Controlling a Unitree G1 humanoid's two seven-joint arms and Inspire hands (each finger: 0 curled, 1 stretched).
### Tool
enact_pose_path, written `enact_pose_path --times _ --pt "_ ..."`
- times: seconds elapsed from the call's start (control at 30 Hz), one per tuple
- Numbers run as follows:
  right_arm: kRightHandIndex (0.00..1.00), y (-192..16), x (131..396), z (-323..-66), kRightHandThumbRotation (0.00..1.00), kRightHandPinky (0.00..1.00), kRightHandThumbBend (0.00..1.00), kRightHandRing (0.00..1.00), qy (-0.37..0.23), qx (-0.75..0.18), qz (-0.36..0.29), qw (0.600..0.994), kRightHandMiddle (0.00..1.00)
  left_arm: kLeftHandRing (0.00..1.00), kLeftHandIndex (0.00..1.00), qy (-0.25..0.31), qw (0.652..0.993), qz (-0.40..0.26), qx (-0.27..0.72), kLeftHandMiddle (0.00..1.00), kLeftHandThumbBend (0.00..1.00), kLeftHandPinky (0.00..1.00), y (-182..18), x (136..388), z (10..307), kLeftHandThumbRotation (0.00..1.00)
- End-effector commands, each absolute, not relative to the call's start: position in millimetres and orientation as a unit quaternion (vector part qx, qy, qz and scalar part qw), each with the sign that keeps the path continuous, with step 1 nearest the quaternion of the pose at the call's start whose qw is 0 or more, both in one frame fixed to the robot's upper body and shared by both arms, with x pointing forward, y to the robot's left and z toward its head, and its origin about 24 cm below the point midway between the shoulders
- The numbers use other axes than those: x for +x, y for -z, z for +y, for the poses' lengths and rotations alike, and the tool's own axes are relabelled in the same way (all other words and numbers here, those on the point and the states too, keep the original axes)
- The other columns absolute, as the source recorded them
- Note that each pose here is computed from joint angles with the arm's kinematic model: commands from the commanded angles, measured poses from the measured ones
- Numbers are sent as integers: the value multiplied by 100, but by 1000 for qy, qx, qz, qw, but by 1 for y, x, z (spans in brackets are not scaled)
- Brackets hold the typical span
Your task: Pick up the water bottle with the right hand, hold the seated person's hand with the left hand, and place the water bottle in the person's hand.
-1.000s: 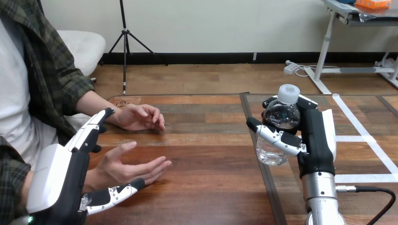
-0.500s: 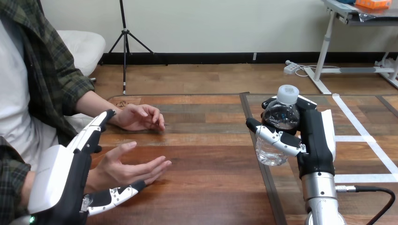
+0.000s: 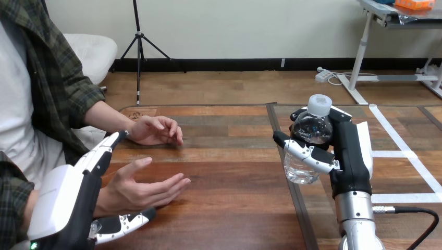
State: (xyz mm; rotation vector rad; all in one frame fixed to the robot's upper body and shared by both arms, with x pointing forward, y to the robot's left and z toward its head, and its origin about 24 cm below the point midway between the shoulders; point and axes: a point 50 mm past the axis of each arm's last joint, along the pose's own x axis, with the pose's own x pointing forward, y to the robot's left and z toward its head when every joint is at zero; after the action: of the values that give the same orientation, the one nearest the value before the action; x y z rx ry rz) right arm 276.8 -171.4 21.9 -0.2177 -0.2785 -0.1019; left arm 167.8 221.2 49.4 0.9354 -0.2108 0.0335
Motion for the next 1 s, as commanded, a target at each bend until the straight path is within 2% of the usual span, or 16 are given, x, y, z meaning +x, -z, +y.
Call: enact_pose_path --times 0.0,0.2,0.4,0.97 --pt "47 -50 289 -167 0 32 70 38 53 -99 -199 974 44 86 88 -7 874 -144 465 89 87 79 -67 176 215 2" --pt "47 -51 289 -168 0 31 70 37 50 -99 -201 973 44 87 88 -2 872 -137 470 90 87 81 -66 175 215 2" --pt "47 -51 288 -169 0 31 70 37 50 -98 -201 973 44 88 89 -3 869 -135 476 90 84 83 -66 175 215 5" --pt "47 -52 288 -171 0 32 69 38 48 -103 -198 974 43 88 87 -30 832 -109 543 89 84 83 -61 174 219 7"
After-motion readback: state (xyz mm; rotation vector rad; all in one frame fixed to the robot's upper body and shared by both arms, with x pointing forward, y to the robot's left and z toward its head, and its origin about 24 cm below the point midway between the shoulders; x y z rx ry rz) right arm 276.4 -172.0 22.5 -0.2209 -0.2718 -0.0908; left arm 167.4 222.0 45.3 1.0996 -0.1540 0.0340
